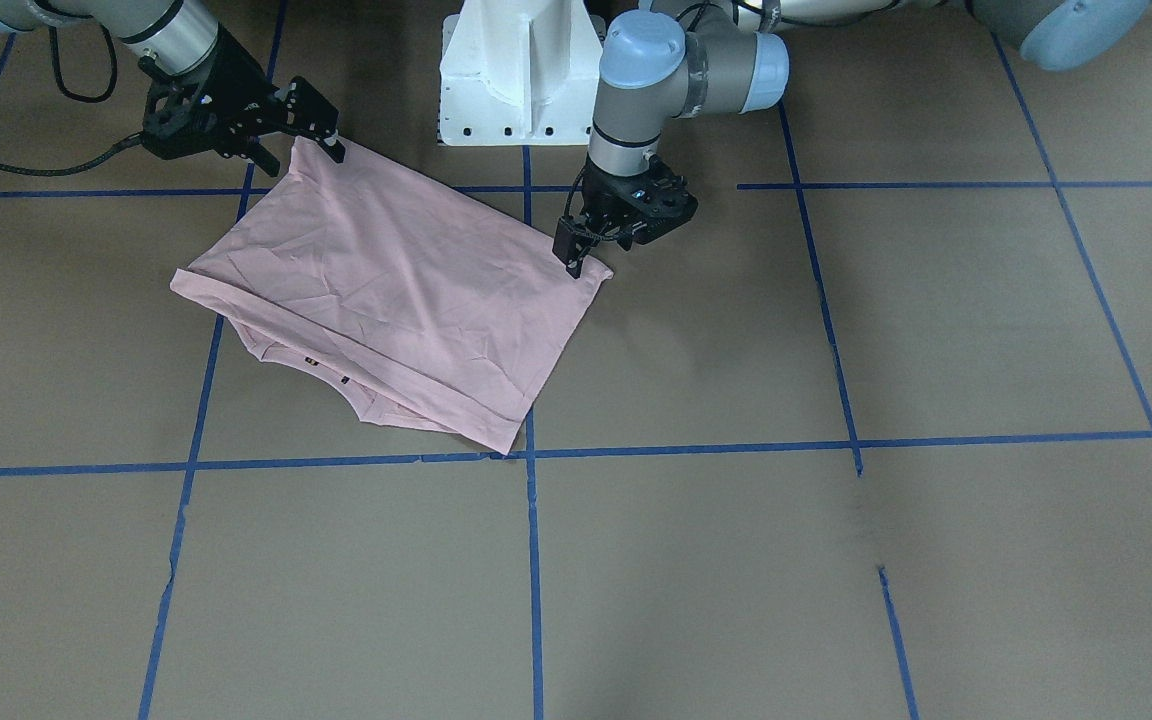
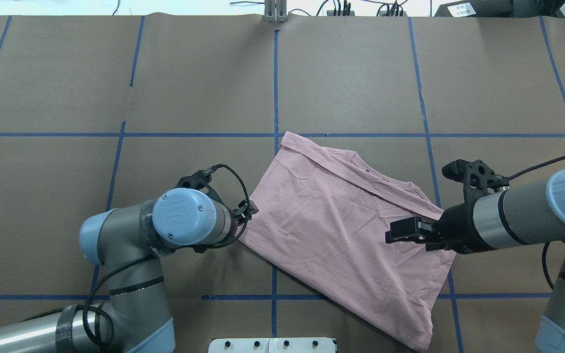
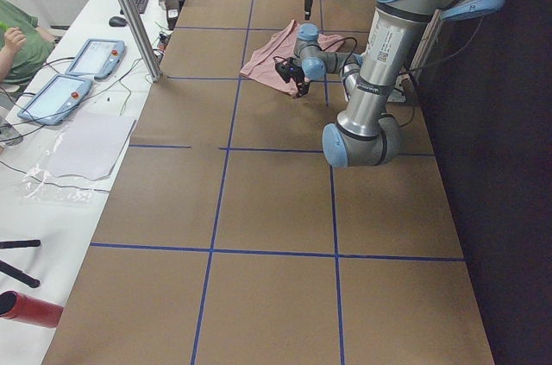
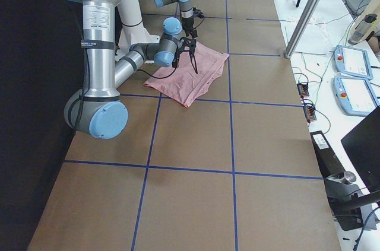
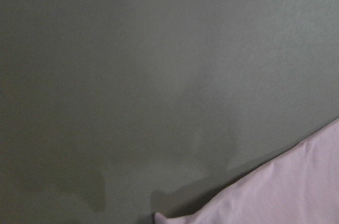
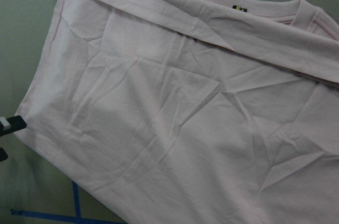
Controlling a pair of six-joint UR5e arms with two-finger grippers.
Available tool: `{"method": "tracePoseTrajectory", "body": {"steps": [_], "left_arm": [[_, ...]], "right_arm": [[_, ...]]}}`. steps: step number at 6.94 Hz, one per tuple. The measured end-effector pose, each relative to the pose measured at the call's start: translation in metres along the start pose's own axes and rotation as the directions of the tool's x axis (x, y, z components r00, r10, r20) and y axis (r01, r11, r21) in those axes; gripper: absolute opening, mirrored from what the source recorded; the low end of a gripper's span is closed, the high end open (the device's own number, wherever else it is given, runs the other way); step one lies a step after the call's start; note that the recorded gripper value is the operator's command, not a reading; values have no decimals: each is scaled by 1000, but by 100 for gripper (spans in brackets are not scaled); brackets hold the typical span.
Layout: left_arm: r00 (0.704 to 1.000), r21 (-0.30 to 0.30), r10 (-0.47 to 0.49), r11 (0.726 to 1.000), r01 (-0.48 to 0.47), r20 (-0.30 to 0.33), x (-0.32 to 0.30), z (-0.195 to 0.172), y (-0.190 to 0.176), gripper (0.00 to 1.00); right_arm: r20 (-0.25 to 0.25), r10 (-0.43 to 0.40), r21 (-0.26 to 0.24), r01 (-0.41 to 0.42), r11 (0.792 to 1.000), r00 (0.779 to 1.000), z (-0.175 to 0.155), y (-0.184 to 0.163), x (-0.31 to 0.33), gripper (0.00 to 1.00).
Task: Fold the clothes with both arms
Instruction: 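Move the left gripper to the shirt's other near corner while the right gripper holds, then grasp the corner with the left gripper and pull it away from the robot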
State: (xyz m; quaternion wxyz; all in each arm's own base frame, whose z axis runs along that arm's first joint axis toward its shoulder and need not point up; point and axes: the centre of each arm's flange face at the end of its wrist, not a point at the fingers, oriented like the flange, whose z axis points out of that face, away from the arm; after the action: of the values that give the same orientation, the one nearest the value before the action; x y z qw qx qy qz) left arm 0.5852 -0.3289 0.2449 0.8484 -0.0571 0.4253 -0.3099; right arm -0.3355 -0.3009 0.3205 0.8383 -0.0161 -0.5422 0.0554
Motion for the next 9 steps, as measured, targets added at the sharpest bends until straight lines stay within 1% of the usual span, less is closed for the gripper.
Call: {"method": "tracePoseTrajectory", "body": {"steps": [2,3,4,5,6,7,9], "left_arm": [[1000,9,-4,1000,4,9,1,3,5,87],[1000,11,-5,1000,5,11,1,4,4,83],[1000,13,-5,1000,5,13,1,5,4,69],[1000,14,-5,1000,5,14,1,5,4,40],[1000,15,-5,1000,5,16,0,6,4,5],[1000,15,-6,1000,6,16,1,6,4,0],[1000,13,-4,1000,4,10,2,4,4,0]], "right_arm": [[2,2,6,-2,1000,1000,-2,-2,0,100],[2,2,6,-2,1000,1000,-2,-2,0,100],[2,2,6,-2,1000,1000,-2,-3,0,100],[2,3,6,-3,1000,1000,-2,-3,0,100],[1,3,6,-3,1000,1000,-2,-3,0,100],[1,3,7,-3,1000,1000,-2,-3,1,100],[0,6,11,-6,1000,1000,-3,-4,2,100]]}}
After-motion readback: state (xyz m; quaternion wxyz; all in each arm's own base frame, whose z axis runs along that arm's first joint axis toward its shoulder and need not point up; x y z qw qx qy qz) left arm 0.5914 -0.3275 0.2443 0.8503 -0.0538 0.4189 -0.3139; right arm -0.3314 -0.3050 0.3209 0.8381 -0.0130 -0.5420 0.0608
